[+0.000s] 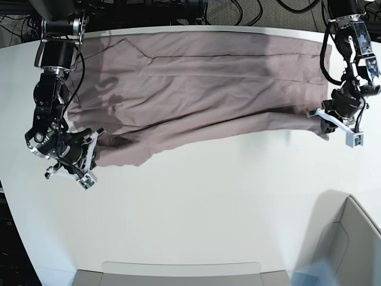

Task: Fold the T-shirt properly
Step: 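Fold the hem over toward the collar edge with both grippers, then pull the folded strip taut with both grippers, then open the right gripper, then move the left gripper inward and grasp the strip's end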

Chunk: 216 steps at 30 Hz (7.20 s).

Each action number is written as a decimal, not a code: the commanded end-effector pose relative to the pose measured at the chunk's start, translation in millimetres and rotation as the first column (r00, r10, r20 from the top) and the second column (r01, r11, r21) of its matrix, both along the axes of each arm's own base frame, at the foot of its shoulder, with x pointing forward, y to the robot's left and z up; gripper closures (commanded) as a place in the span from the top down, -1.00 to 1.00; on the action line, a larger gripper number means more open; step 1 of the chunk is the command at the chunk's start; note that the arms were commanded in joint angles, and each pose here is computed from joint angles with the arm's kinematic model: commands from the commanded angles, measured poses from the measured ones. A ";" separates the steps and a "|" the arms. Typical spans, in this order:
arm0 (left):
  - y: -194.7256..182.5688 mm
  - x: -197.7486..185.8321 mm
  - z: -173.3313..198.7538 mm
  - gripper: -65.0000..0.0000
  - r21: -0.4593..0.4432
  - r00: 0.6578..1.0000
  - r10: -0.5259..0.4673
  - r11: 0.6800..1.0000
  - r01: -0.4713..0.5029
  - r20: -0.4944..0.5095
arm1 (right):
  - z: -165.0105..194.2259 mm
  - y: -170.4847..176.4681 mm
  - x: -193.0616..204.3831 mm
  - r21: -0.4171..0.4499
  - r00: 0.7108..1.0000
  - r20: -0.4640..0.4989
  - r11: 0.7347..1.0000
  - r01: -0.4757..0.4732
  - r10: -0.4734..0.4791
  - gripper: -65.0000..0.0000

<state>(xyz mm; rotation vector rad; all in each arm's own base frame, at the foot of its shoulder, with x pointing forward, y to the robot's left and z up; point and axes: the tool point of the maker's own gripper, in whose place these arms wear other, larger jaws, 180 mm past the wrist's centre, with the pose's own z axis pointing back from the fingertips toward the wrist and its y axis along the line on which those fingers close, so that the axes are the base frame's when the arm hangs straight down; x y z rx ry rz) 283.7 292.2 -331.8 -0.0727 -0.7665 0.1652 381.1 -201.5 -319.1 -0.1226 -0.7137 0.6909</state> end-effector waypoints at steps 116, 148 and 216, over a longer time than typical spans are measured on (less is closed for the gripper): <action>-27.8 -144.6 -119.9 -0.29 -0.051 0.844 -0.177 0.983 0.176 -0.506 | -40.8 -24.1 -165.7 -0.093 0.971 -0.234 0.995 0.034 -0.055 -0.36; 109.3 -94.9 -48.3 -1.00 0.067 0.953 0.055 0.997 -0.036 -0.296 | -30.3 -27.9 -152.1 -0.039 0.975 -0.171 0.990 0.138 -0.142 -0.36; -210.1 -74.3 -15.5 -0.48 -0.359 0.915 -0.404 0.857 0.370 -0.019 | -35.6 -25.4 -151.9 0.187 0.962 -0.180 0.953 0.238 -0.205 -0.37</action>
